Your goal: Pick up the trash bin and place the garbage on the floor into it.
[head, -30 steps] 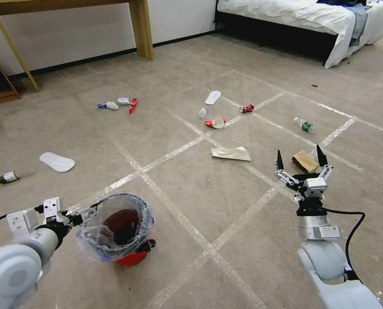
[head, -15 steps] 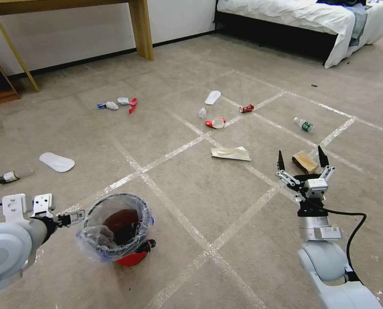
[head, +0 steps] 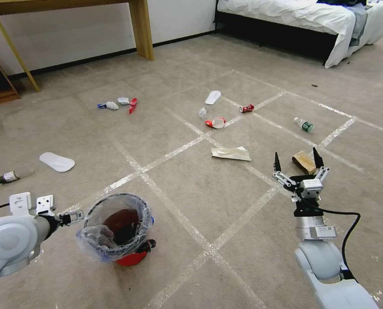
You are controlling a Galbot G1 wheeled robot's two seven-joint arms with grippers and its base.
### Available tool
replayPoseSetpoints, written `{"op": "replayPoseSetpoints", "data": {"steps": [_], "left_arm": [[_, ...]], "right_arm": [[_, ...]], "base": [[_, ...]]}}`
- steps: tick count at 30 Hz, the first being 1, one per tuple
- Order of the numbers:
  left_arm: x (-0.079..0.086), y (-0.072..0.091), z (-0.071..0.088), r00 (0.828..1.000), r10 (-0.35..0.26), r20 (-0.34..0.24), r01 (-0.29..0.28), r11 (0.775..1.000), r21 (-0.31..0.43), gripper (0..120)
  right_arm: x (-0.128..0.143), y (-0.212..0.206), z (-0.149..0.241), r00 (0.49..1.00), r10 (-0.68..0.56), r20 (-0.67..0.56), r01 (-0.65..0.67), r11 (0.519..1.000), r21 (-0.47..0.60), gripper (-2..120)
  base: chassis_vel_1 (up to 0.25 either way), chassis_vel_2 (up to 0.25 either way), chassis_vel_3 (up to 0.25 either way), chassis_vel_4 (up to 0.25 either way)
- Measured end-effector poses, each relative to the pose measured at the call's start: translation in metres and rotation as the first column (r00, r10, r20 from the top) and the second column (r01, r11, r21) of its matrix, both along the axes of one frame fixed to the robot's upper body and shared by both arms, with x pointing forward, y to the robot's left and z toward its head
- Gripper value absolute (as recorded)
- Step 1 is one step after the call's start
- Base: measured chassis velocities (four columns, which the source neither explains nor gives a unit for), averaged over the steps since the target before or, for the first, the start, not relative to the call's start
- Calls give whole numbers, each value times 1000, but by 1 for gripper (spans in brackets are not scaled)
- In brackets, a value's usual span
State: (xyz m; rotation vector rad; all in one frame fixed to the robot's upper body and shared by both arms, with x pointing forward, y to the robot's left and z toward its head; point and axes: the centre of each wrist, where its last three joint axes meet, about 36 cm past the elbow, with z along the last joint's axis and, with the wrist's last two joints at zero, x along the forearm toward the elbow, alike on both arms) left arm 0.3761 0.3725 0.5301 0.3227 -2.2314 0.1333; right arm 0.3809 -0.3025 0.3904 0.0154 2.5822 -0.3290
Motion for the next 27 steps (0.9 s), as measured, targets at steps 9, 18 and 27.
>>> {"op": "replayPoseSetpoints", "data": {"steps": [9, 18, 27], "left_arm": [[24, -14, -16, 999, -25, -19, 24, 999, -41, 100], [30, -12, -23, 999, -9, -39, 7, 999, -43, 100], [38, -7, -36, 997, 15, -70, -18, 999, -46, 100]], "right_arm": [[5, -1, -2, 1000, -10, 4, 10, 1000, 8, 100], [6, -3, -4, 1000, -9, 2, 9, 1000, 5, 100], [11, -6, -4, 1000, -4, 1, 4, 1000, -1, 100]], "base": [[0, 0, 0, 0], [0, 0, 0, 0], [0, 0, 0, 0]]}}
